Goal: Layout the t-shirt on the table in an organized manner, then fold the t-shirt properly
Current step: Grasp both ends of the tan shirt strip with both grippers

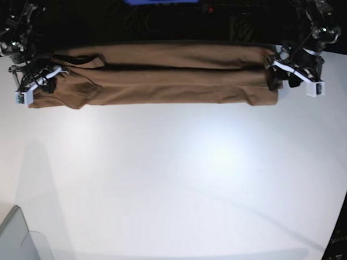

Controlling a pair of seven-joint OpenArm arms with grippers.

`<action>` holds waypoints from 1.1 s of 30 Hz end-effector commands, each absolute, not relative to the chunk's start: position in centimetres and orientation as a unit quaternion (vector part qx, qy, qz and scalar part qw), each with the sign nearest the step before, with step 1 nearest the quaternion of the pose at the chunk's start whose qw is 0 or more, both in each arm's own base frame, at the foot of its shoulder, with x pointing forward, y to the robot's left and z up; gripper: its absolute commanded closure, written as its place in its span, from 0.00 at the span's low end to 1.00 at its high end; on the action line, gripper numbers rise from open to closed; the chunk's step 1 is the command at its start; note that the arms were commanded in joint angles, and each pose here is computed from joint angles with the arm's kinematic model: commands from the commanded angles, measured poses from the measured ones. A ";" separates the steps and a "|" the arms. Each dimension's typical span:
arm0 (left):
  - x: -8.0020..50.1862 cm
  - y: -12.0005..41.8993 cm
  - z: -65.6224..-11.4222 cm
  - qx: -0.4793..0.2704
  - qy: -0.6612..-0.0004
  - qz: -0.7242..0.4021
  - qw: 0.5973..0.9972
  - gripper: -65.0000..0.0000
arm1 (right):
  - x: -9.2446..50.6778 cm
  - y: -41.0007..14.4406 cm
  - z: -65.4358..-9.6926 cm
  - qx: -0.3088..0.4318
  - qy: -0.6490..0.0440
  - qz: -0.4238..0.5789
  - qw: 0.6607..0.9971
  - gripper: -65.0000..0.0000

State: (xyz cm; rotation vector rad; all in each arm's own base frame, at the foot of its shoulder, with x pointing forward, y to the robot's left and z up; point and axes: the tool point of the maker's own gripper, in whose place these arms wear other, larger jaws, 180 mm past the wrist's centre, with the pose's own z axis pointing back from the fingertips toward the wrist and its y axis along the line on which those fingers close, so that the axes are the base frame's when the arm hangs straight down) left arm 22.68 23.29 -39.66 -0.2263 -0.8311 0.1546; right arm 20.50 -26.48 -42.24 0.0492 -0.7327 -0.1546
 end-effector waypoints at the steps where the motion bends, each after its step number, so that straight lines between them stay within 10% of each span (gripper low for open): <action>1: 23.3 23.1 -38.7 -0.113 -0.421 0.074 0.897 0.39 | 20.8 -26.7 -41.8 0.021 -0.362 -0.071 0.929 1.00; 24: 20.5 22.4 -44.4 -0.140 -0.350 0.126 0.918 0.41 | 21.4 -25.1 -42.1 0.036 -0.362 -0.056 0.930 1.00; 31: 20.1 20.9 -45.8 -0.157 -0.328 0.111 0.925 0.98 | 21.5 -25.1 -42.0 0.036 -0.363 -0.056 0.929 1.00; 33: 20.6 20.9 -45.7 -0.158 -0.330 0.111 0.924 1.00 | 21.5 -25.1 -42.0 0.036 -0.363 -0.056 0.929 1.00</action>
